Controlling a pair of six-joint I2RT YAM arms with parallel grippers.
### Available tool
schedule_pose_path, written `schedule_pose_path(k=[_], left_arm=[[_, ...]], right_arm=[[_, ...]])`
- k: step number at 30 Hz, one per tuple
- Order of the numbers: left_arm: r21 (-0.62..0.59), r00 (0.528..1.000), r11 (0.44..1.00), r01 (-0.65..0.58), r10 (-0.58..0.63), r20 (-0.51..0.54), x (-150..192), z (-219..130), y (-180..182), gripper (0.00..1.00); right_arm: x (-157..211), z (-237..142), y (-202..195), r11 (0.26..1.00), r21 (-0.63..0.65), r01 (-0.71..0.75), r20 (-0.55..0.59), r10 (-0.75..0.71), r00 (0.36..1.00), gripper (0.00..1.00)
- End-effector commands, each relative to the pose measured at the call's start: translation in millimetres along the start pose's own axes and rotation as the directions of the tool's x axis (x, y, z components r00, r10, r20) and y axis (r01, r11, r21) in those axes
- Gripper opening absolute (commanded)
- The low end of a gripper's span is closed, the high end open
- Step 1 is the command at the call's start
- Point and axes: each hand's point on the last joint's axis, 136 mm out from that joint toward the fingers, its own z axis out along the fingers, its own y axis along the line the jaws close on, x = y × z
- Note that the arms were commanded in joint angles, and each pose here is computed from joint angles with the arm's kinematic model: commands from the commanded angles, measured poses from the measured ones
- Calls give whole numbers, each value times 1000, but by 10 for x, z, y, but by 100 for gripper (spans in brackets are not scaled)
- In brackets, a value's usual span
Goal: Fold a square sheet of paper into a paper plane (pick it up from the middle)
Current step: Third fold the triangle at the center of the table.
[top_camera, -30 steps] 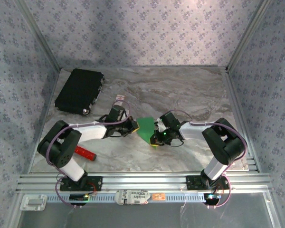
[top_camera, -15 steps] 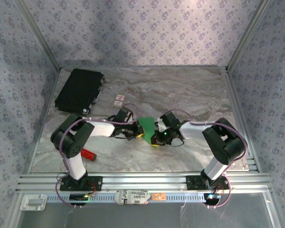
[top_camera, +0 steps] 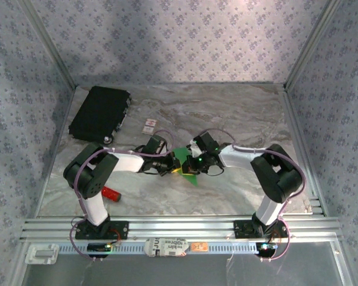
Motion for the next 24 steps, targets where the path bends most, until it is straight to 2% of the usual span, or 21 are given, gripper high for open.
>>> schedule_pose_path(k=[1,6,10,17,24], left_arm=[[-133,998,990,46,-50,-25,132,47,422,5],[-133,999,990,43,-47,-26,132,50,425,4],[-135,998,990,44,-49,-30,131,62,447,2],[-128,998,991,50,-54,-34,129,83,451,1],[-127,997,990,56,-61,-36,139,91,471,1]], right_arm=[[70,146,-182,996,72,-57,-26,59,998,1],[206,141,-349,991,116,-73,-38,78,996,1],[251,48,-262,994,90,-60,-40,64,997,1],[63,-46,-19,999,34,-25,11,25,1000,1],[-16,147,-41,999,45,-30,11,29,1000,2]])
